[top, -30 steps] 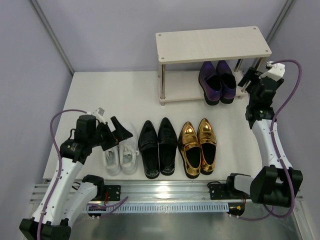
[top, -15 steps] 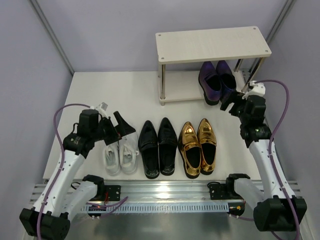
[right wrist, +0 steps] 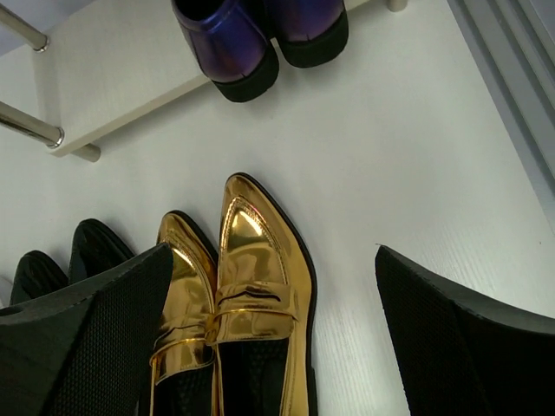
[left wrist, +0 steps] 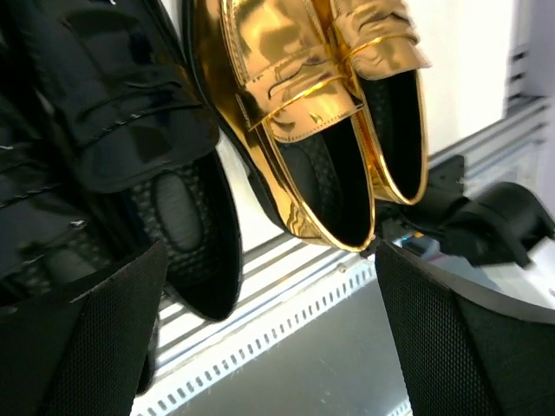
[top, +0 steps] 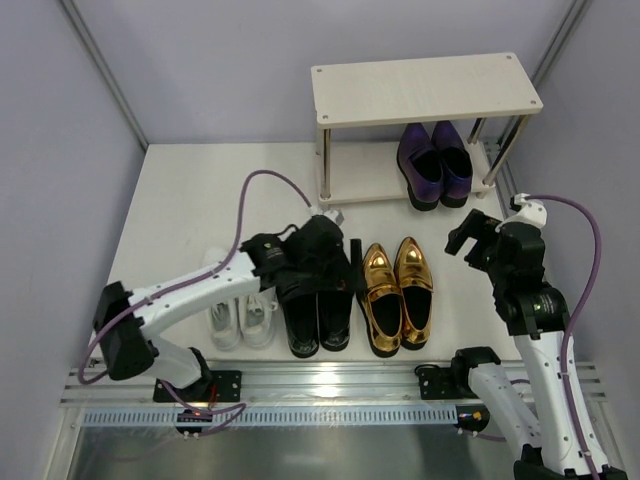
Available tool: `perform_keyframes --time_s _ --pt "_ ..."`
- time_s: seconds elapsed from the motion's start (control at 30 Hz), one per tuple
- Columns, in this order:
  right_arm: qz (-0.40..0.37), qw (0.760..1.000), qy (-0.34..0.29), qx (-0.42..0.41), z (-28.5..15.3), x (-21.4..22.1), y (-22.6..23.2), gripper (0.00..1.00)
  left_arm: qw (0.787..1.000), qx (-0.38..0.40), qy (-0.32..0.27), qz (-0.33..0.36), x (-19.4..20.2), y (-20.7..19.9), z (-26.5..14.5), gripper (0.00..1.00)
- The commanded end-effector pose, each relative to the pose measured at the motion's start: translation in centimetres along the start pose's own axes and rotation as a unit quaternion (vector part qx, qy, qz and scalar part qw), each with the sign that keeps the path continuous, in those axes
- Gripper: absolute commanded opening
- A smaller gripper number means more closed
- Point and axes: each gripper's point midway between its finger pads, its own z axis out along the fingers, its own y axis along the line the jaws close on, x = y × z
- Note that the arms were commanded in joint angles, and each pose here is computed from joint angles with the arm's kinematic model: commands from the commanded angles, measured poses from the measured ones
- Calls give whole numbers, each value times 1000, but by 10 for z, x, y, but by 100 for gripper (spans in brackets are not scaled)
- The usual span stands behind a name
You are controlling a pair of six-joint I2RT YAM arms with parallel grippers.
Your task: Place and organize the shoes onto the shoe shelf
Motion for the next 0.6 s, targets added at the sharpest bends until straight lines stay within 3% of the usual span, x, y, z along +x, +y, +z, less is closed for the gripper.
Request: perform_keyframes --time_s 0.0,0.03,0.17,0.4,0.57 --pt "19 999 17 36 -16 5 -13 98 999 -30 -37 -14 2 -36 31 99" --pt "20 999 14 37 -18 6 -14 98 999 -34 -19 7 24 -50 39 98" --pt "13 999 8 47 -23 6 -20 98 998 -38 -17 47 43 -103 56 98" --pt "1 999 20 43 -27 11 -21 98 995 -79 -20 51 57 -103 86 95" --pt "-13 997 58 -43 -32 24 7 98 994 -74 -71 47 38 -92 52 96"
